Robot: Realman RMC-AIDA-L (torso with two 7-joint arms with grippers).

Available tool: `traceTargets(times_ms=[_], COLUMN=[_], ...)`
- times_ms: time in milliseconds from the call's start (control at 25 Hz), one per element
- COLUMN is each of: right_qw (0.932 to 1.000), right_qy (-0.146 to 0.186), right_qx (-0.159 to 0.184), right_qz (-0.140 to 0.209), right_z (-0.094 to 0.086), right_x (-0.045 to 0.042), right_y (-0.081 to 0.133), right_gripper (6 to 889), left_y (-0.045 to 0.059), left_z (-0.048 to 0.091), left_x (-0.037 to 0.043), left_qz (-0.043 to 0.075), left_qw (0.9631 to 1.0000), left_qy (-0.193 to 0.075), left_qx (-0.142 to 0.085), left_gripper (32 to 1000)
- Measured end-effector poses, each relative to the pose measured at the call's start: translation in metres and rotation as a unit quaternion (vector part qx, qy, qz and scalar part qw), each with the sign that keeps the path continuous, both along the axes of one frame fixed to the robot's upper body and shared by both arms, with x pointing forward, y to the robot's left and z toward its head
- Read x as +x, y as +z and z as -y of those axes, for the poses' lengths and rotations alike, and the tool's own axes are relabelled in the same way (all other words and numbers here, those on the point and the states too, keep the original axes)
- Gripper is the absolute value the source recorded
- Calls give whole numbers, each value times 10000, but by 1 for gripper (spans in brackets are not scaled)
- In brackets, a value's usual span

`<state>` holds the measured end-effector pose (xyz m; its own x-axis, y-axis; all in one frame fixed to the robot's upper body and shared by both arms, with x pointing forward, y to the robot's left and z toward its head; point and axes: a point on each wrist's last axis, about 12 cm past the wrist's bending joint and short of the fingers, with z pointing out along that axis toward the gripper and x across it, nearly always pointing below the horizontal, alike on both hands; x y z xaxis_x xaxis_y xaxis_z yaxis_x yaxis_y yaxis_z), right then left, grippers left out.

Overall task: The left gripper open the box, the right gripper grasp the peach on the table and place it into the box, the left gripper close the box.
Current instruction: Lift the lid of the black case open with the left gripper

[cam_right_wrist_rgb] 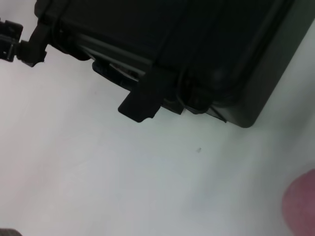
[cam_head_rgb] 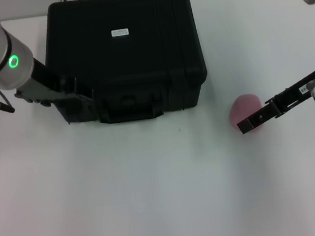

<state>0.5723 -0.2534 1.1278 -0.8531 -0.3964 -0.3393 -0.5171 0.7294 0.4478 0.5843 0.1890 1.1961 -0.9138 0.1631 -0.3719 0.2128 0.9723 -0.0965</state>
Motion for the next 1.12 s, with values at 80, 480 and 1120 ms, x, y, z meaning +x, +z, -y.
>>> traceTargets(times_ms=[80, 480, 1120], right_qw=[10000, 10000, 10000], right_qy=[-17, -28, -15], right_qx=[-2, 5, 8], right_qz=[-27, -46, -28], right_z=[9, 20, 15], right_x=[-2, -5, 3], right_y=[-17, -38, -30], right_gripper=[812, 809, 803], left_y=[-22, -93, -153], left_z=[1, 35, 39], left_x=[12, 66, 103], left_qz=[-46, -88, -164], left_qw=[10000, 9999, 9998], left_qy=[13, -15, -12], left_qx=[22, 95, 135], left_gripper=[888, 888, 886])
